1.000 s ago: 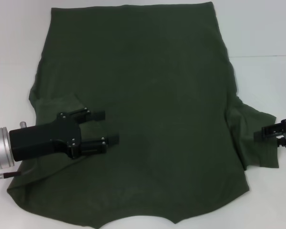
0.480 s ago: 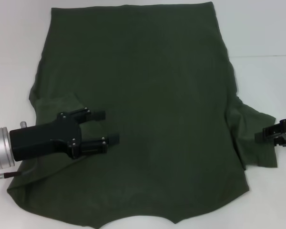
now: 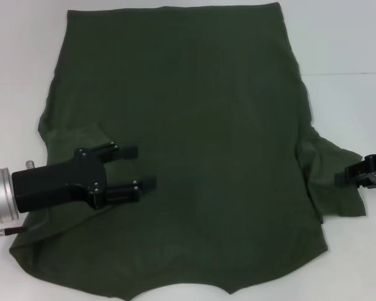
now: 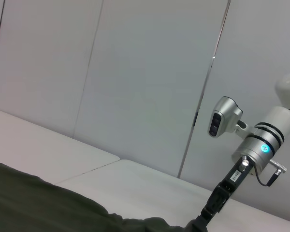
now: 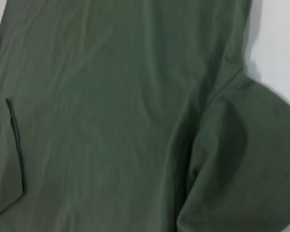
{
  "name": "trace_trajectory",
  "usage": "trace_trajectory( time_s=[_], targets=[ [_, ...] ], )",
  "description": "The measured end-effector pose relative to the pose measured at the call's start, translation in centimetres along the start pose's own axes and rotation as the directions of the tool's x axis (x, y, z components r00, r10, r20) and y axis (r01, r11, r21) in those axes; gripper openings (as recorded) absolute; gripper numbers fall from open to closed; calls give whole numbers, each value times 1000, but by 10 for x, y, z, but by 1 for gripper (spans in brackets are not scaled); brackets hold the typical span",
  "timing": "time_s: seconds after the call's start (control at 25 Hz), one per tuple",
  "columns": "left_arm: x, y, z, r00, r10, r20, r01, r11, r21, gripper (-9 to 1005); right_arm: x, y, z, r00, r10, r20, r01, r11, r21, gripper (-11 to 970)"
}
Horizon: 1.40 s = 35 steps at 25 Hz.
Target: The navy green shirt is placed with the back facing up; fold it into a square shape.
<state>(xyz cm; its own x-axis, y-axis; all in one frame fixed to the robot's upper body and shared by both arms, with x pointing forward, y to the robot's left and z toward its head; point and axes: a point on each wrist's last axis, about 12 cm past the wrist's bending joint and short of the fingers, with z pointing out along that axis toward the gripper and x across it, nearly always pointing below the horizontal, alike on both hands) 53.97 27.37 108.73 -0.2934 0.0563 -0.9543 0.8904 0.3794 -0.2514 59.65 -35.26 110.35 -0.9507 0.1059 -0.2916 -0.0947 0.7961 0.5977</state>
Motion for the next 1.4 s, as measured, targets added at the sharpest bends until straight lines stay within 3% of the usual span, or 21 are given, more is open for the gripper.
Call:
trace_trajectory(
  time_s=[0.08,0.52,0.72,0.88,1.0,1.24,1.4],
  targets=[
    [0,0,0,1000,-2,0,2,1000,-1,861,0,0,0,1000,0,1,0,1000,0,463],
    [0,0,-1,1000,-2,2,2,1000,-2,862,-3,-1,-5,1000,-7,11,6,1000,3,19],
    [0,1,-1,1000,-2,2,2,1000,-9,861,-15,3,-26,999,-30,39,31,999,-23,15],
    [0,1,0,1000,-8,4,8,1000,-13,861,-33,24,-41,994,-90,59,94,992,-79,23],
    [0,2,-1,1000,-14,5,14,1000,-16,861,-46,45,-39,989,-142,46,146,983,-112,29],
    [-2,3,-2,1000,-28,10,28,999,-23,862,-58,99,2,965,-249,-78,237,962,-137,41],
    [-3,4,-4,999,-32,22,32,999,-32,862,-63,126,29,947,-291,-133,281,955,-94,49]
  ],
)
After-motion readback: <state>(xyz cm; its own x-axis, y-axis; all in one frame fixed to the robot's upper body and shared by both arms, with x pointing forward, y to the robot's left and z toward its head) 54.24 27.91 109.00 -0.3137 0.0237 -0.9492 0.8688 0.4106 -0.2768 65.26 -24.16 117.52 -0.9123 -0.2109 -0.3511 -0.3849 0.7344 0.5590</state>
